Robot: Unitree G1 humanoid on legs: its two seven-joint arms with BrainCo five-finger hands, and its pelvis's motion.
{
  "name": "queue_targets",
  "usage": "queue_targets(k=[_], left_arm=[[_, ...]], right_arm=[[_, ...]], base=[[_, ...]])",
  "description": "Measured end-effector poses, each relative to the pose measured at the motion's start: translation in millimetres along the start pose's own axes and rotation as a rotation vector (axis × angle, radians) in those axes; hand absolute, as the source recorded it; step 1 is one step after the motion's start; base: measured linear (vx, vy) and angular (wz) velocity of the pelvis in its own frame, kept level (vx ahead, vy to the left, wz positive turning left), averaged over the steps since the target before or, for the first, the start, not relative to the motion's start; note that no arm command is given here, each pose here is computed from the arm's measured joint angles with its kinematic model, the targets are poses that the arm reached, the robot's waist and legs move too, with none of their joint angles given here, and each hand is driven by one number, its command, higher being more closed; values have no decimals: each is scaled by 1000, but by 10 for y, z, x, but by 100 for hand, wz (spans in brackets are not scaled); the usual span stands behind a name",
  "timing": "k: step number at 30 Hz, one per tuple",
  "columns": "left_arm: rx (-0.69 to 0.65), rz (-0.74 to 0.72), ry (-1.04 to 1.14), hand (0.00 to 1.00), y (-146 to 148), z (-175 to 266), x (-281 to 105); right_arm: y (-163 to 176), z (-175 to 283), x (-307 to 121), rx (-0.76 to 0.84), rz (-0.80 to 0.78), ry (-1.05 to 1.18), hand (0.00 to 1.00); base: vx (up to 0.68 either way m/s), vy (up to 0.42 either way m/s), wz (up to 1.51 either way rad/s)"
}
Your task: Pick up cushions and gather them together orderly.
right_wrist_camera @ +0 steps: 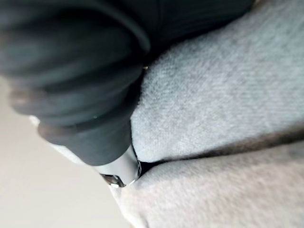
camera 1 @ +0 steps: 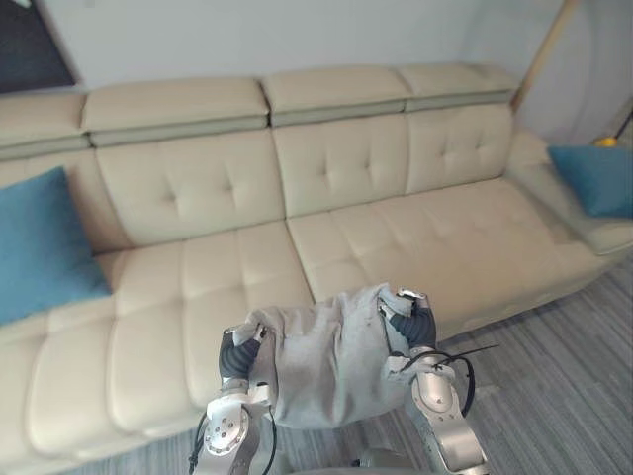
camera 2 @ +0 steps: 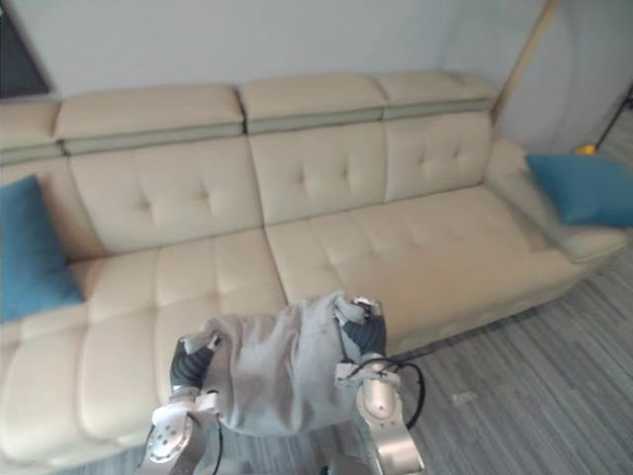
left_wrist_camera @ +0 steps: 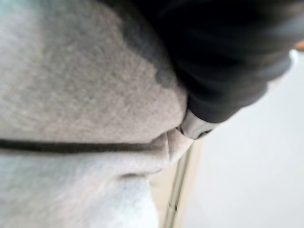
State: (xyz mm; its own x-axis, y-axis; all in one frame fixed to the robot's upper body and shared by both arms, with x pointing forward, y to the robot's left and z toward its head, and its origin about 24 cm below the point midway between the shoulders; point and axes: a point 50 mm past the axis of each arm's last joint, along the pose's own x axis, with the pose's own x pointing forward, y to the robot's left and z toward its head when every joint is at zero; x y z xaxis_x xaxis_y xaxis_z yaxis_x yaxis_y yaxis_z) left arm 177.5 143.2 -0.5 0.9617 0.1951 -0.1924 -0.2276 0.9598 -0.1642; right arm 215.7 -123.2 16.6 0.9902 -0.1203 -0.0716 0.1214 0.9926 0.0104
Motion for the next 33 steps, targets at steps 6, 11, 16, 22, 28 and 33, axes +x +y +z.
queue_targets(k=[6, 11, 16, 22, 28, 33], left_arm=[[42, -15, -21, 100, 29, 38, 119], [48, -47, -14, 100, -28, 28, 198], [20, -80, -48, 100, -128, 108, 257], [-28, -51, -35, 100, -130, 83, 220], [-32, -79, -49, 100, -161, 115, 210], [10, -121, -50, 100, -192, 102, 189]], right_arm=[[9, -52, 0, -10, 29, 23, 100], [-36, -54, 81, -51, 40, 22, 100], [-137, 68, -11, -26, 8, -26, 100], [-139, 182, -33, -4, 10, -71, 100], [-203, 149, -9, 18, -30, -52, 100], [-220, 134, -10, 25, -37, -45, 100]], base=[[241, -192, 42], [151, -230, 34], [82, -139, 56], [109, -6, 43], [146, 116, 12], [137, 103, 7]])
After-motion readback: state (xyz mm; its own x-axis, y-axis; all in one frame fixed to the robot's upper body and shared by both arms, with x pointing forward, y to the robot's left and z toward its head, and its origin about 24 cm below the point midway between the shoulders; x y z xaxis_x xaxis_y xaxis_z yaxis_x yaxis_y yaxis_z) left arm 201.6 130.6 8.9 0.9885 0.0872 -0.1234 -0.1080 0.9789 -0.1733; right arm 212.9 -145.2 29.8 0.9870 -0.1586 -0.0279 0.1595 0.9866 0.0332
